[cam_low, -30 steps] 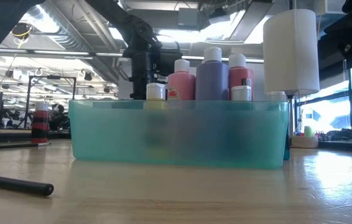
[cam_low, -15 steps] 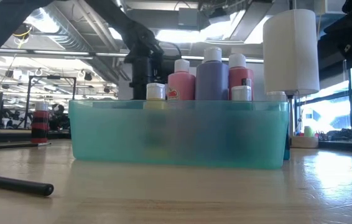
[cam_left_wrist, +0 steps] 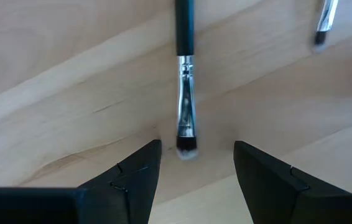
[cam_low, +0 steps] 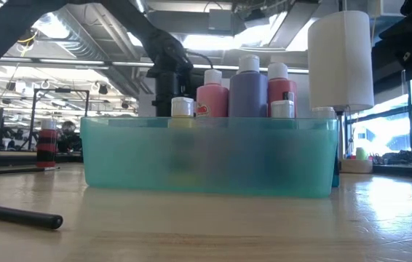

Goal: Pick & Place Paint Supplies
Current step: Put the black eyeshadow brush into the green cup

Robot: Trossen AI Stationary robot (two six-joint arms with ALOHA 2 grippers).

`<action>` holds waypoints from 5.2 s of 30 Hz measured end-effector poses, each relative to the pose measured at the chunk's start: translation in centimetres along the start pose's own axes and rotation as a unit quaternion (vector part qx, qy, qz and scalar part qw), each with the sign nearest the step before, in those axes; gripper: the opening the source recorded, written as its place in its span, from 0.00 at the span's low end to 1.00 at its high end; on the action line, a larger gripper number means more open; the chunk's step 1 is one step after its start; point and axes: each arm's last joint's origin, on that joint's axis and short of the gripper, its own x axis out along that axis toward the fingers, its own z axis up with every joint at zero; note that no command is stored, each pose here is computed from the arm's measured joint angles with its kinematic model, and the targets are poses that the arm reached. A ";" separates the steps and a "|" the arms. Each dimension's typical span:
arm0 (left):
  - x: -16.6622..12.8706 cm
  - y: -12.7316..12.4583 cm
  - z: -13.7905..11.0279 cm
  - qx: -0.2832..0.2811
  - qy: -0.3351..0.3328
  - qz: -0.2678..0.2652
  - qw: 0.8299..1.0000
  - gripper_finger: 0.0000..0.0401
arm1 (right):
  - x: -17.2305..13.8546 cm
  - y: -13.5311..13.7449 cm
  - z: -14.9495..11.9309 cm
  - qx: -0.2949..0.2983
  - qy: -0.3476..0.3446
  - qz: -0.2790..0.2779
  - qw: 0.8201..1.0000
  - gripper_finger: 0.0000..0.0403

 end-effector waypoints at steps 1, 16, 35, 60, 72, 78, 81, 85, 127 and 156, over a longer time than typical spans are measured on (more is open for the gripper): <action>0.2 -0.1 -0.1 0.001 0.001 0.003 1.000 0.50 | 0.0 0.0 0.0 0.000 0.000 0.000 1.000 0.23; 0.7 -0.2 -0.4 0.006 -0.002 0.021 1.000 0.44 | 0.0 0.0 0.0 0.000 0.000 0.001 1.000 0.23; 0.7 -0.1 -0.5 0.072 0.008 0.026 0.997 0.01 | 0.0 0.0 0.0 0.000 -0.001 0.000 1.000 0.23; -11.4 0.3 -5.2 0.071 -0.086 -0.020 0.994 0.01 | 0.0 0.0 0.0 0.000 0.000 0.001 1.000 0.23; -24.1 0.5 -10.2 0.057 -0.252 -0.331 0.908 0.01 | -0.1 2.3 2.1 -0.135 -0.065 0.067 0.986 0.23; -26.5 -1.7 -11.2 0.090 -0.296 -0.452 0.837 0.01 | -0.1 4.9 4.4 -0.282 -0.145 0.073 0.946 0.24; -26.3 -3.0 -11.5 0.099 -0.300 -0.475 0.821 0.01 | -0.1 6.0 5.8 -0.324 -0.161 0.032 0.932 0.25; -25.5 -5.0 -11.8 0.104 -0.295 -0.496 0.810 0.01 | 0.1 7.3 6.6 -0.370 -0.162 0.016 0.915 0.25; -21.3 -12.3 -10.6 0.059 -0.146 -0.659 0.736 0.01 | -5.4 5.1 13.7 -0.403 0.146 0.197 0.882 0.17; -15.2 -26.1 -12.9 -0.043 -0.161 -0.767 0.619 0.01 | -1.2 12.3 12.2 -0.691 0.134 0.050 0.708 0.37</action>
